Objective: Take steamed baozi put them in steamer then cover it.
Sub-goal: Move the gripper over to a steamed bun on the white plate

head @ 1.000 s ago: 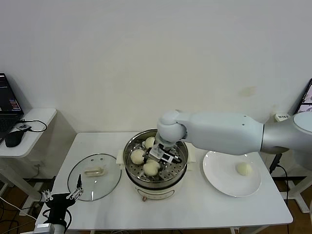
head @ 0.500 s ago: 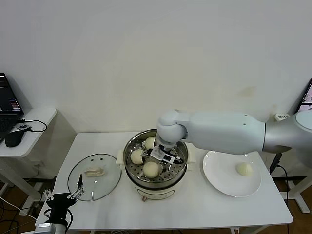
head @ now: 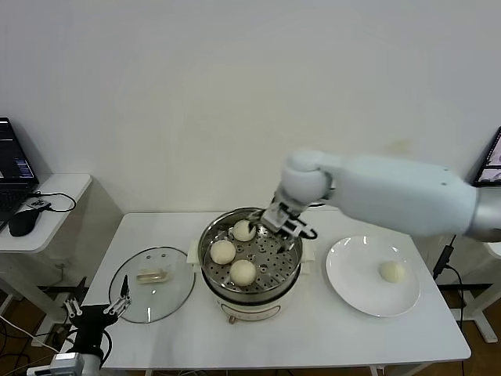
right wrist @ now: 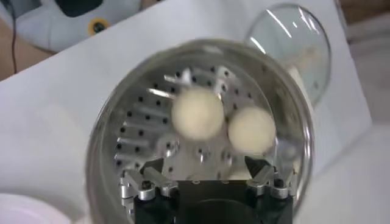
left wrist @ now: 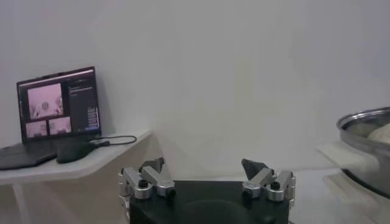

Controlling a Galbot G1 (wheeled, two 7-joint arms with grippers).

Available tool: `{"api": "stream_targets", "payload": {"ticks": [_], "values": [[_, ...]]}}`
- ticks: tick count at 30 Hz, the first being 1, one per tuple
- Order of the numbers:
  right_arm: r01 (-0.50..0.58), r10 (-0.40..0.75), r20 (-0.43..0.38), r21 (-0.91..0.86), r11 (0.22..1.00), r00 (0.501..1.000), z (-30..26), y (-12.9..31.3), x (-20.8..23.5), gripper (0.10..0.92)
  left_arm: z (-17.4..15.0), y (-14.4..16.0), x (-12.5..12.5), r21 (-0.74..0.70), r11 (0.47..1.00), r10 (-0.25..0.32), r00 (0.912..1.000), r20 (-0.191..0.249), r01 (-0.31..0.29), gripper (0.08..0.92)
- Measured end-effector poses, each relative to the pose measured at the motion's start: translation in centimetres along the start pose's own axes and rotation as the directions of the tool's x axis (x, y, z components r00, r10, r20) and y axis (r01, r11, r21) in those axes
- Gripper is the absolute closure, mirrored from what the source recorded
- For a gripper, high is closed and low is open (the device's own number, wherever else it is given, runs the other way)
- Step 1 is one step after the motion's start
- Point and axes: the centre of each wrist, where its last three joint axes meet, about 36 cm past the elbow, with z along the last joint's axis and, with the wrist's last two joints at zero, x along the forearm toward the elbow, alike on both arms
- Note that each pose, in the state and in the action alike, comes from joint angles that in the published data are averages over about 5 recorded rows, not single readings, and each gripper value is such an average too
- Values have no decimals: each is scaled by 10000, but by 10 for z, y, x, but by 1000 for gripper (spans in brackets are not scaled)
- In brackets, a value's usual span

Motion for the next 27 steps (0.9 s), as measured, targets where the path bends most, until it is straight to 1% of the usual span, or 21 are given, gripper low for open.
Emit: {"api": "stream_targets", "payload": {"ticks": [5, 13, 19, 27], "values": [[-294, 205, -472, -1978, 9798, 9987, 42, 39, 24, 200, -2, -2, -3, -65, 9998, 174, 9998, 29, -173, 177], [-757, 156, -1383, -4413, 8941, 9903, 108, 122, 42, 199, -1, -5, -3, -166, 9990, 409, 9991, -75, -410, 177], [-920, -135, -1800, -5643, 8204, 9836, 143, 183, 30, 200, -2, -6, -2, -249, 9984, 502, 9987, -114, -505, 177], [-1016, -773, -2337, -6661, 7389, 9692, 178, 249, 2, 200, -2, -5, 0, -328, 9983, 470, 9987, -199, -476, 177]]}}
